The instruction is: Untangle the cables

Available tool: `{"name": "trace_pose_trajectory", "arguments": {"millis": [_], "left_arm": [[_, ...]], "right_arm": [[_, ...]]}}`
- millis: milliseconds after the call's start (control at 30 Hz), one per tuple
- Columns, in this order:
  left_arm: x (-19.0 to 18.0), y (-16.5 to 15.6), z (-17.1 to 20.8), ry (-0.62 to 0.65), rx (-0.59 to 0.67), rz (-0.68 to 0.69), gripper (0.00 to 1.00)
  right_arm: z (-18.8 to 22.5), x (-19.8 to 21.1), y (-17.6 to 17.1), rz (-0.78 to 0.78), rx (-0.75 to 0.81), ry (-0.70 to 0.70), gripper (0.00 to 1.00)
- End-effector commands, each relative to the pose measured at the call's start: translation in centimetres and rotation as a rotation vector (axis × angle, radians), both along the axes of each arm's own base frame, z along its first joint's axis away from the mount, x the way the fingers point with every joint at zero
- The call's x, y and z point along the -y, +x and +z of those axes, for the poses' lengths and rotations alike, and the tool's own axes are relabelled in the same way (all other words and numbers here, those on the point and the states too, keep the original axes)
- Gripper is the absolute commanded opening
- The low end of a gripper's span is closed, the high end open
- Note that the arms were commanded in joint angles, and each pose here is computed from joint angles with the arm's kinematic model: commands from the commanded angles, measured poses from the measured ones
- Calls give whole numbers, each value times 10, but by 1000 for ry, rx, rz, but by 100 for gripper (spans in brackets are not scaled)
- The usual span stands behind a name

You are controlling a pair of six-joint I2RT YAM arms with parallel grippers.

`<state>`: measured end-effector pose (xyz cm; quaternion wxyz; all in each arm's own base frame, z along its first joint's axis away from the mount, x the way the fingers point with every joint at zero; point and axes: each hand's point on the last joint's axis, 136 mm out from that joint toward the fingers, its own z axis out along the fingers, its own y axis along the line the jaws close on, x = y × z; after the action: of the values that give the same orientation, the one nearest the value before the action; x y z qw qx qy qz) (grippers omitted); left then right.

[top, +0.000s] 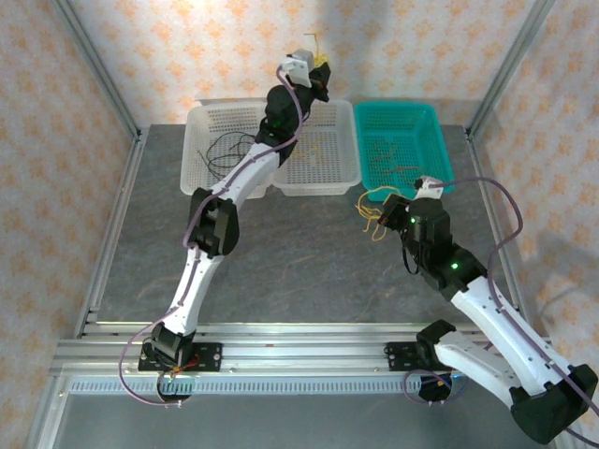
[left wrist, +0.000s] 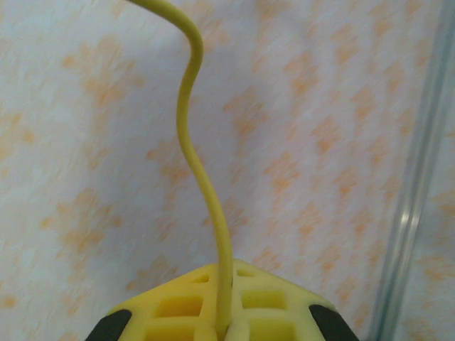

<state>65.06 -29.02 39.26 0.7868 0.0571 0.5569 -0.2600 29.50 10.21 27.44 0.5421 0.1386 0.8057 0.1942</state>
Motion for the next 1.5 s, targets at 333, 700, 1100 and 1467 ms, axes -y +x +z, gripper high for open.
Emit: {"name": "trace_pose_trajectory", "arguments": {"millis": [333, 700, 1100, 1467], "left_arm": [[-24, 32, -120, 101, -355, 385, 4], [-19, 17, -116, 144, -401, 310, 83], [-17, -91, -75, 189, -332, 7, 98], [-24, -274, -75, 209, -149, -453, 93]], "right_arm": [[2, 8, -6, -28, 0, 14, 0], [11, 15, -9, -52, 21, 9, 0], [44, 12, 4, -9, 51, -20, 0], [59, -28, 30, 254, 113, 16, 0]]}}
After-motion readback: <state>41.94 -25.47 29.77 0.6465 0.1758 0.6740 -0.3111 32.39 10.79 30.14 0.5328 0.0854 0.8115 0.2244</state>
